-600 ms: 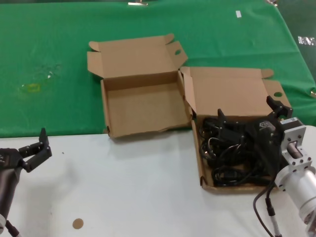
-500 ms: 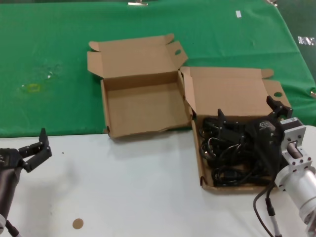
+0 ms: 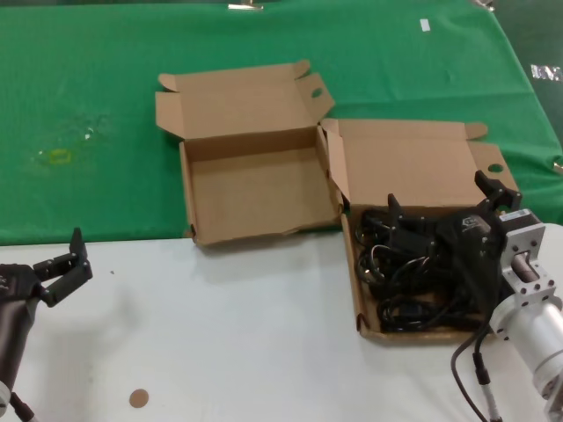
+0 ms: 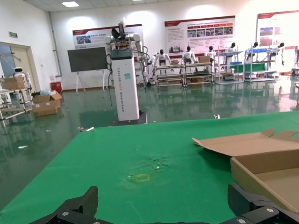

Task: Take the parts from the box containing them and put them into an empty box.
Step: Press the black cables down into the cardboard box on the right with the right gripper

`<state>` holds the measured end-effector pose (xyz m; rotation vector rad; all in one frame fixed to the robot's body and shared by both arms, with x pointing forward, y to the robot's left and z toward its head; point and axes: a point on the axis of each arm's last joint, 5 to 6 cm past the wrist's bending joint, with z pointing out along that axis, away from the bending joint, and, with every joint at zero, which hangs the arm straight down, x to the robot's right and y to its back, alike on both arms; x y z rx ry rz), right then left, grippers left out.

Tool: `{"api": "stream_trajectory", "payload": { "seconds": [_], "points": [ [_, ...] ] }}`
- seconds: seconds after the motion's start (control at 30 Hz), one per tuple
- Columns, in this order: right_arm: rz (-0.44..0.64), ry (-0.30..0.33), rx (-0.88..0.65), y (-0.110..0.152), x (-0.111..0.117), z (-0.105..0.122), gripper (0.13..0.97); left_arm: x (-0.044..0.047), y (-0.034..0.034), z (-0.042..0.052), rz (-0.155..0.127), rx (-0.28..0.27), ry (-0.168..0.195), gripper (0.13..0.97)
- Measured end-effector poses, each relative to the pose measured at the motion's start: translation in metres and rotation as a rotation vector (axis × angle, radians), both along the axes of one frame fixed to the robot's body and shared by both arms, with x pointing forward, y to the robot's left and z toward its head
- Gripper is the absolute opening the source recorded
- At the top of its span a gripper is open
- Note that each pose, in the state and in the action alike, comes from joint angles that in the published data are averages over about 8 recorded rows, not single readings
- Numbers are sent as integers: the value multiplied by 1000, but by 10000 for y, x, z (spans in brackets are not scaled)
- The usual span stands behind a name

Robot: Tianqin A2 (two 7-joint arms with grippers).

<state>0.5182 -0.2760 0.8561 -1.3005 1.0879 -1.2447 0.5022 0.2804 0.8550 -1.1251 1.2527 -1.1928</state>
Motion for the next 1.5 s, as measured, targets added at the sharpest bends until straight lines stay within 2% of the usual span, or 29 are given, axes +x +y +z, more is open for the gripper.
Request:
{"api": "stream_trajectory", "payload": {
  "seconds": [0.5,0.8,1.07,1.17,1.2,1.47,1.5],
  "points": [
    [0,0,0,0,0,0,966,0,0,0,0,0,0,966],
    [3,1,2,4,-4,2,966,0,0,0,0,0,0,924],
    [17,9,25,-31,16,51,966,0,0,0,0,0,0,811],
    [40,15,17,-82,42,114,966,0,0,0,0,0,0,811],
    [52,18,9,-104,54,142,966,0,0,0,0,0,0,811],
    [218,60,-154,-426,211,481,966,0,0,0,0,0,0,625],
    [241,68,-182,-479,236,534,966,0,0,0,0,0,0,625]
  ]
}}
